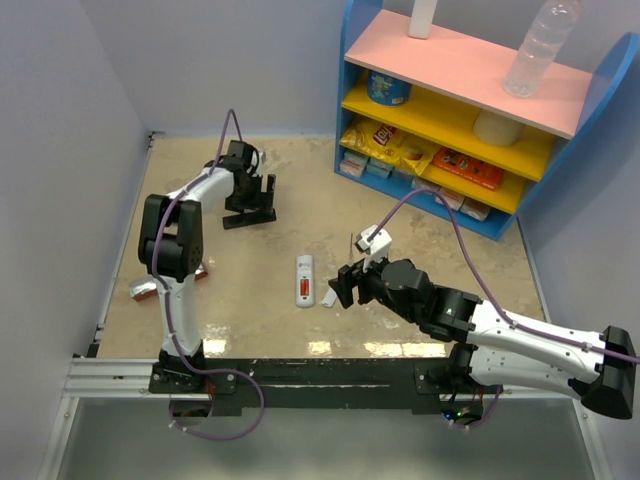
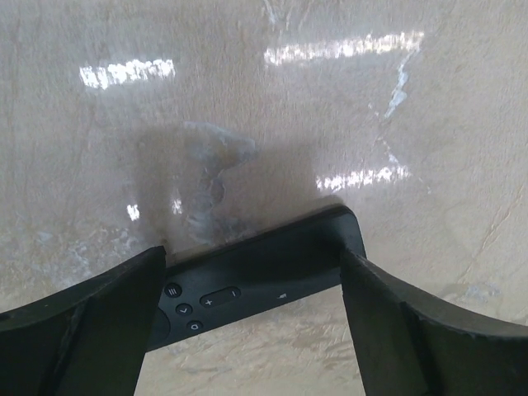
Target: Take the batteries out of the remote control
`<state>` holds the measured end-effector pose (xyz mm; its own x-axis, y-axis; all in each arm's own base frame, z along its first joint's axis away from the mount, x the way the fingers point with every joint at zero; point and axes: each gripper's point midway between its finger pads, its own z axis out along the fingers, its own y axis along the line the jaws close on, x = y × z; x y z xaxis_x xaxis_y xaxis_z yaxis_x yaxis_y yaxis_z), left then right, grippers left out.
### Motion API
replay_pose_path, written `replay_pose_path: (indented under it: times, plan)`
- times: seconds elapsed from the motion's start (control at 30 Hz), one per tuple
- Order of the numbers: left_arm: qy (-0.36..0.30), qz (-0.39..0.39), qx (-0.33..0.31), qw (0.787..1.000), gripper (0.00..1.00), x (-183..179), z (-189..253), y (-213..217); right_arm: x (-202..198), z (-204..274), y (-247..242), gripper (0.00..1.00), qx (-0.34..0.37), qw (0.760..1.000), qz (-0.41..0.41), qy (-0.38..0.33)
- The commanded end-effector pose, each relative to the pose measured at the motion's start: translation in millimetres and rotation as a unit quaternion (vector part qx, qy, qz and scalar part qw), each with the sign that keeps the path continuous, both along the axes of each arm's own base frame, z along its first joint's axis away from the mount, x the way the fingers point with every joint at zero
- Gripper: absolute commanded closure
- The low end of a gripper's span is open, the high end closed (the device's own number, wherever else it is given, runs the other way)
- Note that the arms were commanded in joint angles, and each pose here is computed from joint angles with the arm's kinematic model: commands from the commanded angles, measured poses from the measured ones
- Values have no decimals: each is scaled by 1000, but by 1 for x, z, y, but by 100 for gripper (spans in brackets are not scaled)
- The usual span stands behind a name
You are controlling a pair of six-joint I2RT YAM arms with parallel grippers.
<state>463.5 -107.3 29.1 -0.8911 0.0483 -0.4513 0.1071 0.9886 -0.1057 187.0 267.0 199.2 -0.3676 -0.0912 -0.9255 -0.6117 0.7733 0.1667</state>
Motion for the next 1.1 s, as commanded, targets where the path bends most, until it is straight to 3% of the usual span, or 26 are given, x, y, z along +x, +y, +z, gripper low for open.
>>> replay_pose_path:
  times: [0.0, 0.43, 0.6, 0.7, 0.9, 1.07]
  plan:
    - [21, -5, -1, 1000, 10, -23, 5, 5, 3, 5, -5, 25, 6, 1000, -11, -13]
    - [32, -48, -43, 997, 12, -69, 16, -5, 2, 4, -7, 25, 14, 1000, -11, -16]
    - [43, -49, -25, 998, 17, -79, 2, -3, 0, 2, -8, 25, 15, 1000, -9, -12]
    - [47, -43, 18, 998, 21, -82, -7, 4, 0, 5, -10, 25, 20, 1000, -11, -16]
    - [44, -29, 97, 994, 34, -79, -13, 13, -1, 2, -11, 24, 22, 1000, -13, -14]
    - [39, -30, 111, 993, 58, -78, -11, 8, -2, -2, -7, 24, 30, 1000, -8, -5]
